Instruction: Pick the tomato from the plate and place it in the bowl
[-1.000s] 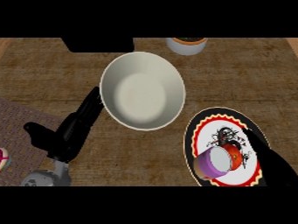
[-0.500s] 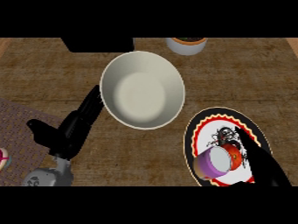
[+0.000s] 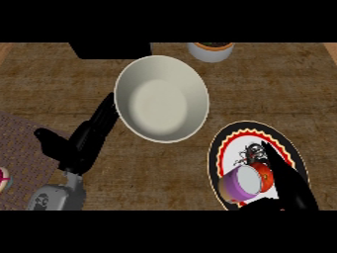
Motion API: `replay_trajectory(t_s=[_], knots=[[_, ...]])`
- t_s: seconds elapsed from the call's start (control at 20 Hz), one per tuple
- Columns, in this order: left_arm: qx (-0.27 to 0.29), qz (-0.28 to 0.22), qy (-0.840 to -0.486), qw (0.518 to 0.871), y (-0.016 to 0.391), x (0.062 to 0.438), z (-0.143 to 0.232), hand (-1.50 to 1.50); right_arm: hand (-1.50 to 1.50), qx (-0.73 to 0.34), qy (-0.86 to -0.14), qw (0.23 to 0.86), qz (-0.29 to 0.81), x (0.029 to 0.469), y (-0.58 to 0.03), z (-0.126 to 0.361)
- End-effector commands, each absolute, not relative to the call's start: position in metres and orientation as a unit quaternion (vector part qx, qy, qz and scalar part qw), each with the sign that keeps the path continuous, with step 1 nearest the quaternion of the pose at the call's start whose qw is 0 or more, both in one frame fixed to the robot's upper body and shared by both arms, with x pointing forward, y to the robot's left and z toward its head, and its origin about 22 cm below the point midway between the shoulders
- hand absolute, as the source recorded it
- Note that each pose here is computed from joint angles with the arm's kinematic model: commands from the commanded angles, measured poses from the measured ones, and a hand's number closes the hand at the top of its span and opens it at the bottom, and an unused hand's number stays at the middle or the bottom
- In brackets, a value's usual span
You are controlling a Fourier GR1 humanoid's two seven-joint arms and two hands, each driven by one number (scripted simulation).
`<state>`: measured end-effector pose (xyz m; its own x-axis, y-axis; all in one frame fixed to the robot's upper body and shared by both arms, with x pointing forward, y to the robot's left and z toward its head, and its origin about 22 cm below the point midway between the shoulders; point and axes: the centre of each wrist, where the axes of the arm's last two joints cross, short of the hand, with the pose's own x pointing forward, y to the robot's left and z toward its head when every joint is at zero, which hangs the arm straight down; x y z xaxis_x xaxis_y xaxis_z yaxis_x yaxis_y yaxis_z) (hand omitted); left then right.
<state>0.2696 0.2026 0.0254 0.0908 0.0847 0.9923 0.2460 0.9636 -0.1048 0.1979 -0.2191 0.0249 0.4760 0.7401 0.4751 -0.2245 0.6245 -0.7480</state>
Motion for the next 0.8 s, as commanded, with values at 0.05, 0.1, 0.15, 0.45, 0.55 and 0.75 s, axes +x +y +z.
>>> replay_trajectory(t_s=[0.05, 0.1, 0.15, 0.45, 0.55, 0.75], knots=[[-0.124, -0.054, -0.676, 0.725, 0.197, 0.288, 0.014, 0.0, -1.5, -0.311, -0.417, 0.8, 0.298, 0.208, -0.214, 0.005], [-0.118, -0.06, -0.678, 0.723, 0.2, 0.255, 0.035, 0.0, -1.5, -0.311, -0.421, 0.797, 0.302, 0.233, -0.246, 0.022], [-0.123, -0.058, -0.672, 0.728, 0.192, 0.258, 0.029, 0.0, 1.5, -0.301, -0.441, 0.799, 0.277, 0.205, -0.225, 0.012], [-0.121, -0.062, -0.677, 0.724, 0.201, 0.271, 0.034, 0.0, 1.5, -0.322, -0.462, 0.762, 0.321, 0.212, -0.21, 0.005], [-0.115, -0.057, -0.678, 0.724, 0.218, 0.256, 0.039, 0.0, 1.5, -0.319, -0.471, 0.763, 0.307, 0.222, -0.23, -0.007], [-0.115, -0.057, -0.677, 0.725, 0.22, 0.261, 0.033, 0.0, 1.5, -0.32, -0.48, 0.749, 0.326, 0.203, -0.205, 0.004]])
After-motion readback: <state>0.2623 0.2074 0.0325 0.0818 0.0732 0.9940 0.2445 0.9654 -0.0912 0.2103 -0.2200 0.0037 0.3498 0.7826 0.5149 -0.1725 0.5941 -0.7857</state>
